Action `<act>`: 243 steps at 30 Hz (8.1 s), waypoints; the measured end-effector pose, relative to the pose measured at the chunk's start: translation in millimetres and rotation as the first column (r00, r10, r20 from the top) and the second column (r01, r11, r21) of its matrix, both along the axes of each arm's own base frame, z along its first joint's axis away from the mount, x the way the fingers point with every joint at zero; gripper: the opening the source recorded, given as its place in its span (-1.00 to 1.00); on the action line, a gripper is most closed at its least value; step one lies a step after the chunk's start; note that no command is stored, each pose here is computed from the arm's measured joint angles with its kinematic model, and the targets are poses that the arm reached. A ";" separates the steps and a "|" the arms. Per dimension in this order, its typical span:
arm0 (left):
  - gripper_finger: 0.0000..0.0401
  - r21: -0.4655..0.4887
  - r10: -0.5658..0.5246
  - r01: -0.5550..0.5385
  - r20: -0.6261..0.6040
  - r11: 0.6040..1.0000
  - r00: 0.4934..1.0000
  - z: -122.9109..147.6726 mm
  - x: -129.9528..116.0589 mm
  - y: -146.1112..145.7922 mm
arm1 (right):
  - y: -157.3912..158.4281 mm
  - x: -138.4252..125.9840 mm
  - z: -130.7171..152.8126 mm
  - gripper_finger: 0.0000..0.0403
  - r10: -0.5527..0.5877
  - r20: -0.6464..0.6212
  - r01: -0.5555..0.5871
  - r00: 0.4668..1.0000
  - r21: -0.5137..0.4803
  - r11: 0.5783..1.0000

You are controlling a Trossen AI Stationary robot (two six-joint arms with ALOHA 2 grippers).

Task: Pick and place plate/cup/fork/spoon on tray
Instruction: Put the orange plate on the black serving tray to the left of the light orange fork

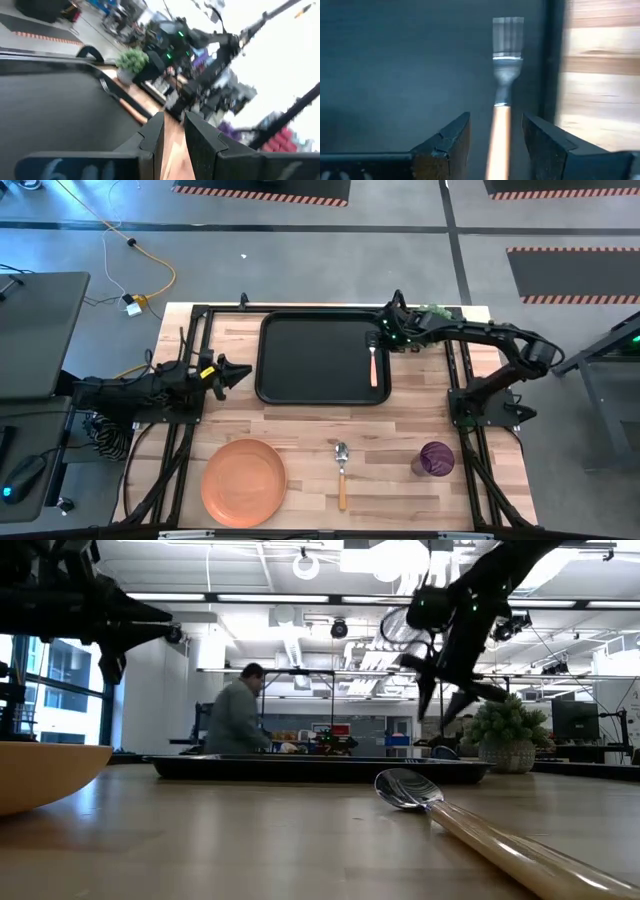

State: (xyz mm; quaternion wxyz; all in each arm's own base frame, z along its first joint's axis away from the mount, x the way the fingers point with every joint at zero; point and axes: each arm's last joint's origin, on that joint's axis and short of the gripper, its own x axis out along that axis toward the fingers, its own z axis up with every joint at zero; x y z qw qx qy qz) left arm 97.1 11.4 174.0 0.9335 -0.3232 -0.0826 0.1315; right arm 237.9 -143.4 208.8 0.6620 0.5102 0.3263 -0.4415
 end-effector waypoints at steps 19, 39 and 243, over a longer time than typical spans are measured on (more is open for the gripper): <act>-0.68 -0.003 -0.075 0.076 0.112 0.997 0.991 12.0 -1.1 -2.1 | 70.6 34.2 72.3 -0.17 0.232 0.492 -0.119 0.839 -0.249 0.961; -0.36 0.183 -0.265 0.263 -0.013 0.947 0.964 100.3 -5.6 -8.4 | 136.4 46.6 81.4 -0.17 0.272 0.553 -0.089 0.788 -0.335 0.938; -1.00 -0.374 -0.208 -0.335 -0.874 0.865 0.439 -6.3 180.2 185.2 | 76.5 45.7 134.2 -0.17 0.568 0.754 -0.101 0.330 -0.570 0.816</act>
